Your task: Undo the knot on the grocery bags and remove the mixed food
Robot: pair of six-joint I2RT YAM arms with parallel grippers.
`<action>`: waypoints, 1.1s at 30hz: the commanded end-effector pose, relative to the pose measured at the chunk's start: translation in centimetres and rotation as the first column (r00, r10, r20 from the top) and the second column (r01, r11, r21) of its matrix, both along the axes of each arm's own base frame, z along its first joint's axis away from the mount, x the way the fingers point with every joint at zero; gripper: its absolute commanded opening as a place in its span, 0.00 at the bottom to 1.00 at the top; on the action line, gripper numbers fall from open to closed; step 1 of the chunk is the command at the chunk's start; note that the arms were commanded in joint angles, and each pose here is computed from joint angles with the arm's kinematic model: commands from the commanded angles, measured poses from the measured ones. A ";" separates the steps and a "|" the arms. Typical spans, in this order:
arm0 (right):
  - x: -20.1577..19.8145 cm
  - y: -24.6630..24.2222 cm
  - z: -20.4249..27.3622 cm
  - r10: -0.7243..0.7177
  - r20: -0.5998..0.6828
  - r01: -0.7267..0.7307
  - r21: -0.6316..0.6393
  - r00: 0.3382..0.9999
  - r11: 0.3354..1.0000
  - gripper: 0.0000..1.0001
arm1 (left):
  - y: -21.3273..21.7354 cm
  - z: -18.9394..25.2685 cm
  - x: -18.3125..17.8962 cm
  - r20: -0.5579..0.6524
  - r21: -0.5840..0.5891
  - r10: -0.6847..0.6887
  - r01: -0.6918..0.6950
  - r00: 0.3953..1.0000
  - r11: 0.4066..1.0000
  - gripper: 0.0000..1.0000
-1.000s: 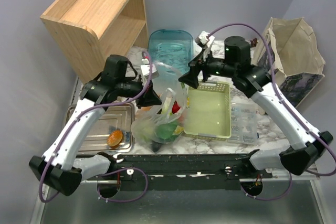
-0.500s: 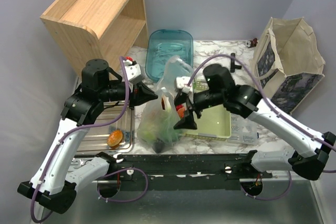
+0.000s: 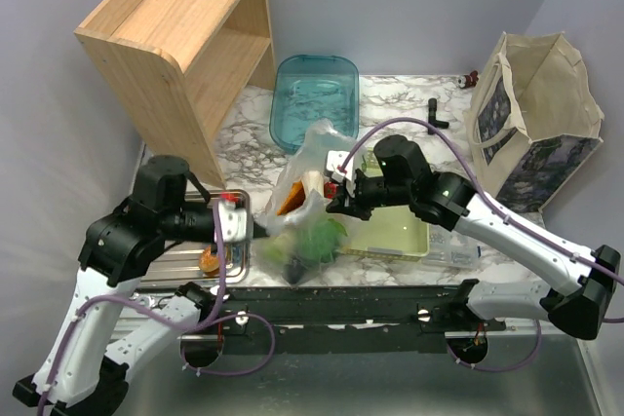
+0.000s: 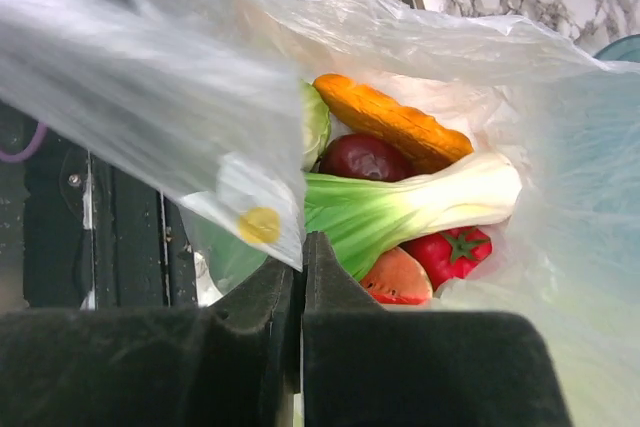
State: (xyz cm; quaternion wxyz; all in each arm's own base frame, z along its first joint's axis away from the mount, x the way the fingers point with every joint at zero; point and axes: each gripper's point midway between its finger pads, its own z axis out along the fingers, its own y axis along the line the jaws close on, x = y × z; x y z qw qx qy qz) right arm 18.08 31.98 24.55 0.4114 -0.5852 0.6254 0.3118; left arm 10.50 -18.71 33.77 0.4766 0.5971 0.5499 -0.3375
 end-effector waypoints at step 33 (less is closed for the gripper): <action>8.4 -1.8 11.1 -0.490 0.060 0.482 0.114 0.870 0.869 1.00 | 0.6 0.1 6.7 -0.112 -0.012 0.388 -0.391 0.915 0.920 0.89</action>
